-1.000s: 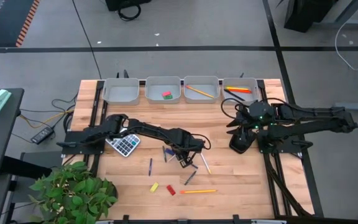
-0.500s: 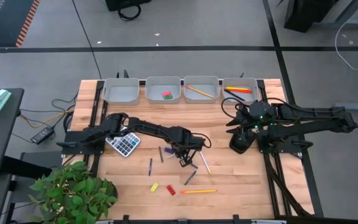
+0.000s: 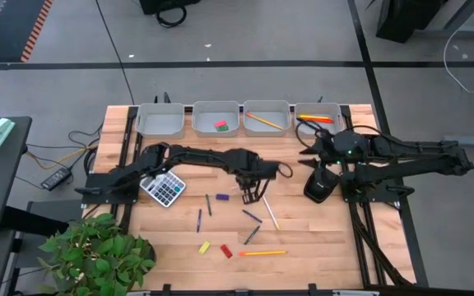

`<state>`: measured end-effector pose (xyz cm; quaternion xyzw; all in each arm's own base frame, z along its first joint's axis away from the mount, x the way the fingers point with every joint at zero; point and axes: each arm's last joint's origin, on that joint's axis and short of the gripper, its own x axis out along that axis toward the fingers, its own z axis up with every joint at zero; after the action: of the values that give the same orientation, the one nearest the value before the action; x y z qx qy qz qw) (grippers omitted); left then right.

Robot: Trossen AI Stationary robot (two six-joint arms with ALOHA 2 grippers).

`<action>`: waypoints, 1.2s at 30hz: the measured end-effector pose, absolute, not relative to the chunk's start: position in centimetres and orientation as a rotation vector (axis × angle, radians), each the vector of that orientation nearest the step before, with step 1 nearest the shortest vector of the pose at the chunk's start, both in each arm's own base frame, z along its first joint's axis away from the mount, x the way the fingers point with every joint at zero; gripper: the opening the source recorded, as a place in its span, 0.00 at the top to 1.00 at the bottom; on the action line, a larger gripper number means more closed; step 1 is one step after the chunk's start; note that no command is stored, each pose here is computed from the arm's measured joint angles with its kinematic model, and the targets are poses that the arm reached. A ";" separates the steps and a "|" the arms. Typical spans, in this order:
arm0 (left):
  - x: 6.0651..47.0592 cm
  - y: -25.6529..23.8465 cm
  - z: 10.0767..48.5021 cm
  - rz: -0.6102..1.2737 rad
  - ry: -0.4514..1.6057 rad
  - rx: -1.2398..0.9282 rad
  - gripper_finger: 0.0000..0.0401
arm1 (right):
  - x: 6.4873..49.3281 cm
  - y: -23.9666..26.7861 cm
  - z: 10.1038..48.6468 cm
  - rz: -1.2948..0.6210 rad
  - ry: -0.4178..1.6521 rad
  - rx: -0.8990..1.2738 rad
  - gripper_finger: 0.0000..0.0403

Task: Sort crayons/erasers/pens/pencils in bins
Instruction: Put the pink pen into the gray bin

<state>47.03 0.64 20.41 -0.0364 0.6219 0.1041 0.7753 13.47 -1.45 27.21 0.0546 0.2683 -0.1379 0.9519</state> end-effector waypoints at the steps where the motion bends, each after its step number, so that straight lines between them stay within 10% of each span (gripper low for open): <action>1: 47.1 1.4 20.6 0.218 1.338 -0.054 0.98 | 13.4 -1.6 27.7 -0.319 0.528 0.100 0.61; 13: 47.1 7.7 20.1 0.085 1.286 0.016 0.98 | 12.5 -2.2 31.9 -0.553 0.396 0.000 0.61; 36: 39.8 11.9 20.7 0.192 1.133 -0.015 0.98 | 22.6 -2.3 22.8 -0.326 0.842 -0.020 0.61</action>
<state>39.75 11.92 20.74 -0.0069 0.5357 0.0906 0.8395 22.63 -2.27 22.79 -0.0099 0.4067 -0.1574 0.8999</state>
